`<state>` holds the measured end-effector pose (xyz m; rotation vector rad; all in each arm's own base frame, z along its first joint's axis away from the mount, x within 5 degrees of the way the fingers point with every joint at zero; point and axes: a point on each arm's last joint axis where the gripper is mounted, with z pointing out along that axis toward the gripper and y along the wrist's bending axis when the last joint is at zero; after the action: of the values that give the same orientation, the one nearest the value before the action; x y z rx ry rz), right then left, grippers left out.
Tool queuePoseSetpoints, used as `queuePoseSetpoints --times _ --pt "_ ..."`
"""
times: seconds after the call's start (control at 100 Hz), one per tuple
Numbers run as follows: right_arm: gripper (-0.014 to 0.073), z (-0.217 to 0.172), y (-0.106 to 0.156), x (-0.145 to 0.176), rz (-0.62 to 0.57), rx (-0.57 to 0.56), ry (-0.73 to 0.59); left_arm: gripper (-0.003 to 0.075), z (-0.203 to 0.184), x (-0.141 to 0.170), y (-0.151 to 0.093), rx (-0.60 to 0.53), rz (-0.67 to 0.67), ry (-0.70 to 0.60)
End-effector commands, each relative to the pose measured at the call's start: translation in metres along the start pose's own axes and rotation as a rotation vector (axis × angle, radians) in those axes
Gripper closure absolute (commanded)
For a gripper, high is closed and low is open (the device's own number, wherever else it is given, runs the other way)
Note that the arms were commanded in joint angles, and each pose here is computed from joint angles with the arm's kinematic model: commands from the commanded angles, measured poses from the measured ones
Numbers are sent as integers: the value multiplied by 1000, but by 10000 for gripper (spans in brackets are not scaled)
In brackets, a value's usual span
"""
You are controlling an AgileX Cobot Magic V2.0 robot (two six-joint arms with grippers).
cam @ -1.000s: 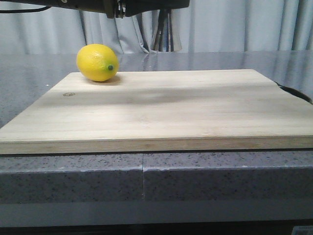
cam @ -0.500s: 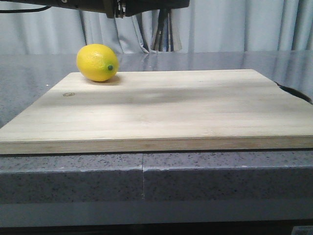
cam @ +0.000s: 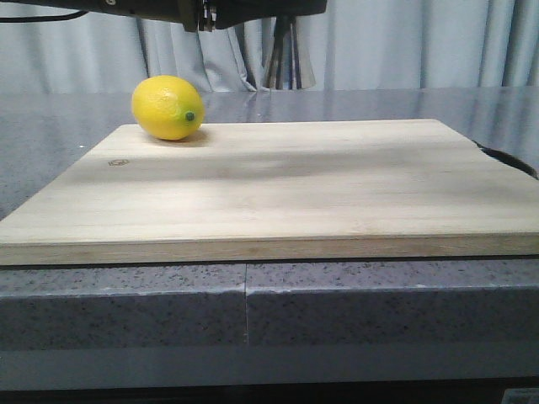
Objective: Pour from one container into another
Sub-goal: 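Tilt the beaker with the right gripper, pouring liquid into the jigger cup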
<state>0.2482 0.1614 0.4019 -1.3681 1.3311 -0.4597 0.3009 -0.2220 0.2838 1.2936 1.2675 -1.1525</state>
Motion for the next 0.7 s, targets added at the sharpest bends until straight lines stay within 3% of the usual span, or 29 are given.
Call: queuePoseSetpoints --times 0.0,0.69 --pt "322 -14 -18 -10 -46 87 -54 533 -3 -33 -12 61 30 -142" --pt "322 -14 -19 -6 -145 98 -1 533 -3 -33 -12 61 30 -142"
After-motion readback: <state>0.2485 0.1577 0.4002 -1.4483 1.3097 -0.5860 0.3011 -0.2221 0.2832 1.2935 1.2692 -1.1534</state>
